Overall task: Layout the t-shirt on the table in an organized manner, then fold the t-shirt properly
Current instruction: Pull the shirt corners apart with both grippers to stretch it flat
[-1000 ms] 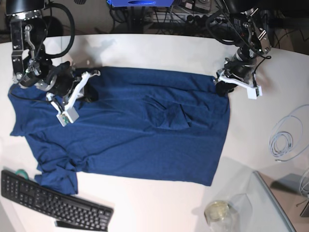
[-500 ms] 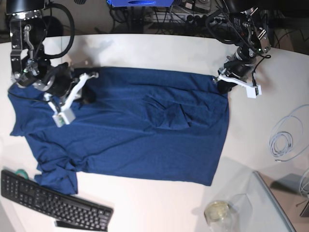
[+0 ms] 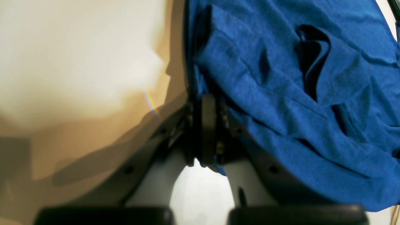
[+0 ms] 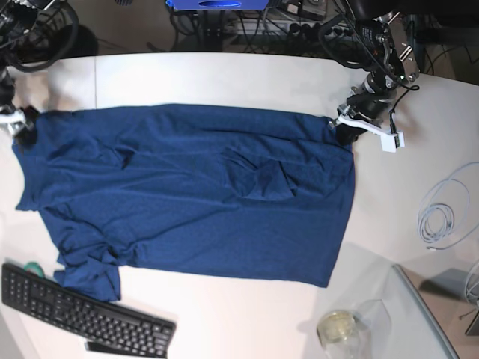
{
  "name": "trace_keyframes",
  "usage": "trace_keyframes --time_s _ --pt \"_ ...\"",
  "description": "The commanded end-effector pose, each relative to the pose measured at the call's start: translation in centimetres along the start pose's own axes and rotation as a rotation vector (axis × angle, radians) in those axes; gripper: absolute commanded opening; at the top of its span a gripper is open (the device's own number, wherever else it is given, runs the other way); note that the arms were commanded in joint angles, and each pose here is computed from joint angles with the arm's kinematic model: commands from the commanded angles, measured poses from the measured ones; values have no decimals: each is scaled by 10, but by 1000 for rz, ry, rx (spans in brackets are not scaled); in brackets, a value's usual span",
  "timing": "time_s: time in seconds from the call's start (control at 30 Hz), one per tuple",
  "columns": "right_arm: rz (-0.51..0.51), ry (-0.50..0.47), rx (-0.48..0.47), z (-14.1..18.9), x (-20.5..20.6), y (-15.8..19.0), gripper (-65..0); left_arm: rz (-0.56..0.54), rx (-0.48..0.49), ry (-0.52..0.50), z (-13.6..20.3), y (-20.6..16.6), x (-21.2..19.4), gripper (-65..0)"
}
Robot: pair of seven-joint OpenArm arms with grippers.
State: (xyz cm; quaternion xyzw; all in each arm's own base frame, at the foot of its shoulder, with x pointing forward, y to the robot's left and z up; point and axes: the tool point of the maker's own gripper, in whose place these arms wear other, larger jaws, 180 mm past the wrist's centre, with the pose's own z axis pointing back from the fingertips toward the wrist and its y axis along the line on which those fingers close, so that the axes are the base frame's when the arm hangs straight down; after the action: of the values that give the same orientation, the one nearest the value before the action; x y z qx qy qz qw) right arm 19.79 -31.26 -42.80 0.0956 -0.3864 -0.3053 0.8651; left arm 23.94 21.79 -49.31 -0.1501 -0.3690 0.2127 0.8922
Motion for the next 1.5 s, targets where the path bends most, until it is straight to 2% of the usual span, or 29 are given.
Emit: trace_keyframes --time_s 0.0,0.1,0.23,0.53,0.6,0.73,0.87,0.9,1.03,1.47 --pt "-20 -37 20 -3 9 2 -272 -16 24 47 1 5 -9 -650" --pt "-99 58 8 -11 -22 -12 -284 -17 25 46 2 6 -8 -650" --pt "-179 126 13 -21 -49 -17 -284 -31 34 45 3 12 -4 -650" --pt "-279 193 55 -54 -55 -15 -285 -33 38 45 4 13 -3 -650" --pt "-288 186 59 -57 -53 -14 -285 -33 38 45 4 13 -3 -650" --pt "-287 101 44 -60 -38 -20 -288 -33 38 45 4 13 -3 -650" --pt "-287 74 37 -59 -33 -23 -290 -33 38 45 4 13 -3 -650" --pt "-287 72 37 -59 -33 -23 -302 -33 38 45 4 13 -3 -650" --pt "-286 64 41 -61 -29 -21 -431 -33 38 45 4 13 -3 -650" --pt "-358 130 49 -75 -47 -23 -459 -31 44 57 7 17 -10 -650"
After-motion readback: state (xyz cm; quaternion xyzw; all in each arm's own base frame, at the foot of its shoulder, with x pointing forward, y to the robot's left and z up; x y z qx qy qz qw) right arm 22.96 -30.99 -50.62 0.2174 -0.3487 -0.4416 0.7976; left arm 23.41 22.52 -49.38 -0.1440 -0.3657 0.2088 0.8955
